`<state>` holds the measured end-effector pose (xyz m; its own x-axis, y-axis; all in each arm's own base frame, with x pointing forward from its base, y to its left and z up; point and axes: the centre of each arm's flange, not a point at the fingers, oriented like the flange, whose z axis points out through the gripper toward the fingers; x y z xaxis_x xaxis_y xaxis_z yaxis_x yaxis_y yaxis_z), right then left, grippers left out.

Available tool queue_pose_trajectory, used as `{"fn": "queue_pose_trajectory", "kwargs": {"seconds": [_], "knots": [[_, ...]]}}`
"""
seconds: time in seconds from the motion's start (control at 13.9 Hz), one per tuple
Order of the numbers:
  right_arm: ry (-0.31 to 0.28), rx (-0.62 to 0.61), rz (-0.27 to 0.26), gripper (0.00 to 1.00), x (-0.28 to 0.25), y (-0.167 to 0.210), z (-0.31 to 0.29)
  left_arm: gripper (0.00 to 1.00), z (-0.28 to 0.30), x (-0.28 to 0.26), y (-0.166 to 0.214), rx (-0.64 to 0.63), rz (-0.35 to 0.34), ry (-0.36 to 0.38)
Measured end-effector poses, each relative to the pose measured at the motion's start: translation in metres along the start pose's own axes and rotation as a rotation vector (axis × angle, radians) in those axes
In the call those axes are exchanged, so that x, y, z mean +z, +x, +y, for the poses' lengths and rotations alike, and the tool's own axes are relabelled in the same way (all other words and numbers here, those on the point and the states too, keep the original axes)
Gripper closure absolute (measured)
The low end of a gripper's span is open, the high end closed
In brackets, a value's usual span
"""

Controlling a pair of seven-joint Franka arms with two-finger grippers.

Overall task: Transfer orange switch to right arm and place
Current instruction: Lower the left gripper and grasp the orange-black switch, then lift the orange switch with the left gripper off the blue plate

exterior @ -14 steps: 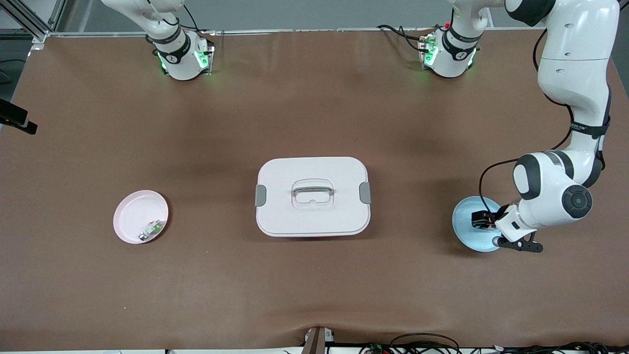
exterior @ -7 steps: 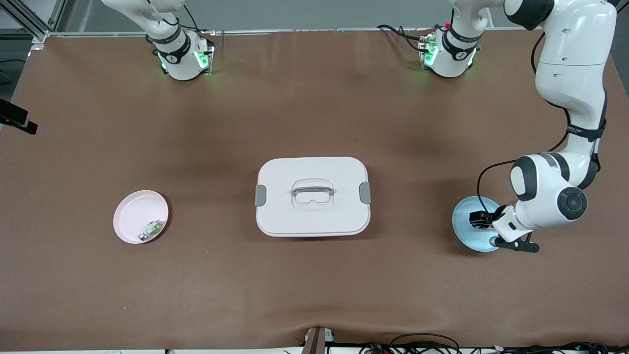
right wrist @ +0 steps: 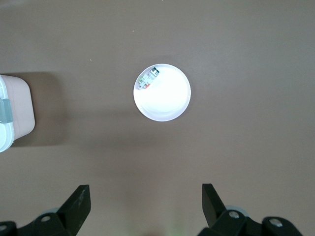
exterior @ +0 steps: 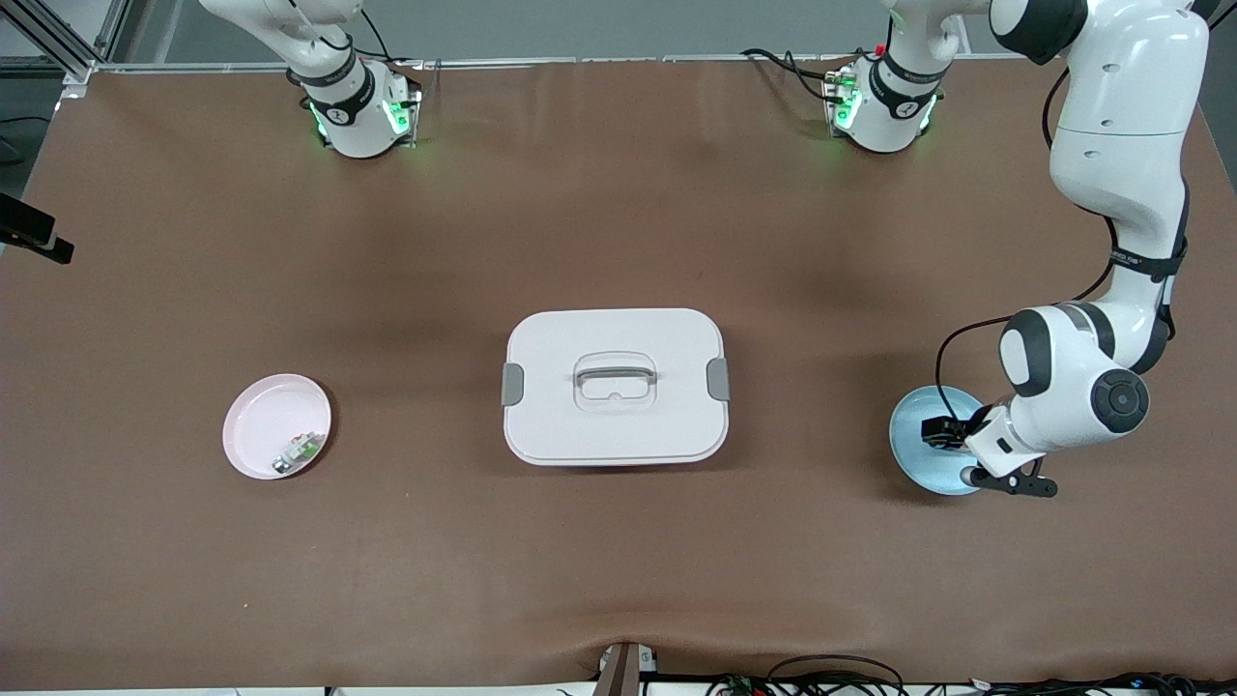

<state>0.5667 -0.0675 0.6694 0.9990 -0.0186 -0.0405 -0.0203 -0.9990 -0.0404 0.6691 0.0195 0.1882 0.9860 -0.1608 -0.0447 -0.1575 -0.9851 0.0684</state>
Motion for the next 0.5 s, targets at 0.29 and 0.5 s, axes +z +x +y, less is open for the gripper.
{"fn": "queue_pose_trajectory", "kwargs": {"seconds": [0.29,0.5], "knots": [[0.0,0.0,0.0,0.0,0.0001,0.0,0.0,0.28,0.0002,0.0001,0.0003,-0.004,0.002,-0.004],[0.0,0.0,0.0,0.0,0.0002,0.0,0.0,0.28,0.0003,0.0,0.0004,-0.004,0.003,-0.004]]}}
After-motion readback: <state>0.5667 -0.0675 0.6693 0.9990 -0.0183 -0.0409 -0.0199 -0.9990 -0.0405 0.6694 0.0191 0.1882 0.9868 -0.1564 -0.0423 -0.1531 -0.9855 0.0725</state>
